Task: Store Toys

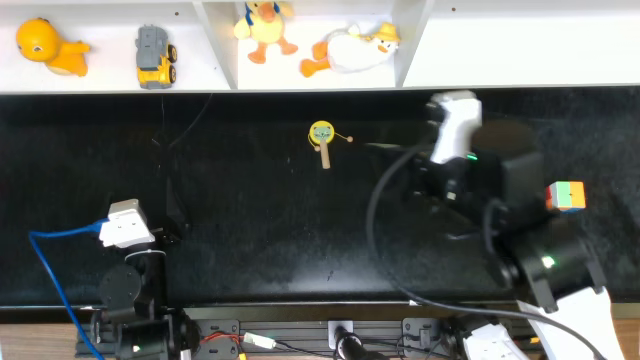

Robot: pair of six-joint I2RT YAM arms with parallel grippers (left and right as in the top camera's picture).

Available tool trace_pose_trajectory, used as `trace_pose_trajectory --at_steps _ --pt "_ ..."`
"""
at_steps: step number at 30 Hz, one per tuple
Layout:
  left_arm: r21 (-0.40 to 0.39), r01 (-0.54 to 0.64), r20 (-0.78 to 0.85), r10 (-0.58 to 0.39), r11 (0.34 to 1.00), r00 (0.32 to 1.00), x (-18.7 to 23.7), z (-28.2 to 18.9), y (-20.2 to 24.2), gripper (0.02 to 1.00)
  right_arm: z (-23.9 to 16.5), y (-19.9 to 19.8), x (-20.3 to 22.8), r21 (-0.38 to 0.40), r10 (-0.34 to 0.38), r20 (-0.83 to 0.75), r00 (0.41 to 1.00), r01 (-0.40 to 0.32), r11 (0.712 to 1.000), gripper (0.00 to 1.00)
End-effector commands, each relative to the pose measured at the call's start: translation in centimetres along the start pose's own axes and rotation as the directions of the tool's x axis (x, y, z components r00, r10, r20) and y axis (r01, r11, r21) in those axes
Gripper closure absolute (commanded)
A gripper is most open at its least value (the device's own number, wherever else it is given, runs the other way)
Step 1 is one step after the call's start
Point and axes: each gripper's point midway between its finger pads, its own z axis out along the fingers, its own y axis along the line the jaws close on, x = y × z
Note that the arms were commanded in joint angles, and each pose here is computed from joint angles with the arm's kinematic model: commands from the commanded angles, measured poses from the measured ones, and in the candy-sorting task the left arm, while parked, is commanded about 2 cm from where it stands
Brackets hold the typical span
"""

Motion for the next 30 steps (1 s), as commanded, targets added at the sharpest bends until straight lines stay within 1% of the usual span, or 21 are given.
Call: trace_pose_trajectory --at_steps 1,4,7,10,15,23,26,30 --pt "-0.002 -0.022 0.006 0.022 1.000 1.000 0.0 0.0 0.0 0.020 2.4 1.5 -0.2 0.110 -0.102 -0.051 0.993 0.107 0.988 0.001" --pt "-0.002 -0.022 0.006 0.022 1.000 1.000 0.0 0.0 0.0 0.020 5.6 2.2 1.8 0.128 -0.090 -0.150 0.985 0.110 0.986 0.001" --pt "-0.002 -0.022 0.006 0.022 1.000 1.000 0.0 0.0 0.0 0.020 8.7 1.9 3.8 0.159 -0.054 -0.246 0.968 0.096 0.983 0.001" --pt "-0.002 -0.022 0.006 0.022 1.000 1.000 0.0 0.0 0.0 0.023 11.8 1.0 5.8 0.198 -0.023 -0.334 0.942 0.094 0.976 0.003" --pt "-0.002 -0.022 0.006 0.022 1.000 1.000 0.0 0.0 0.0 0.020 16.0 0.1 8.3 0.227 0.007 -0.450 0.893 0.107 0.968 0.003" --pt "-0.002 -0.022 0.006 0.022 1.000 1.000 0.0 0.0 0.0 0.020 20.4 -2.4 12.3 0.293 0.046 -0.570 0.820 0.151 0.944 0.003" --pt "-0.002 -0.022 0.006 0.022 1.000 1.000 0.0 0.0 0.0 0.023 21.6 -3.6 13.5 0.323 0.054 -0.595 0.802 0.177 0.930 0.001" --pt "-0.002 -0.022 0.006 0.022 1.000 1.000 0.0 0.0 0.0 0.020 23.2 -4.2 14.4 0.312 0.035 -0.611 0.791 0.201 0.928 0.007"
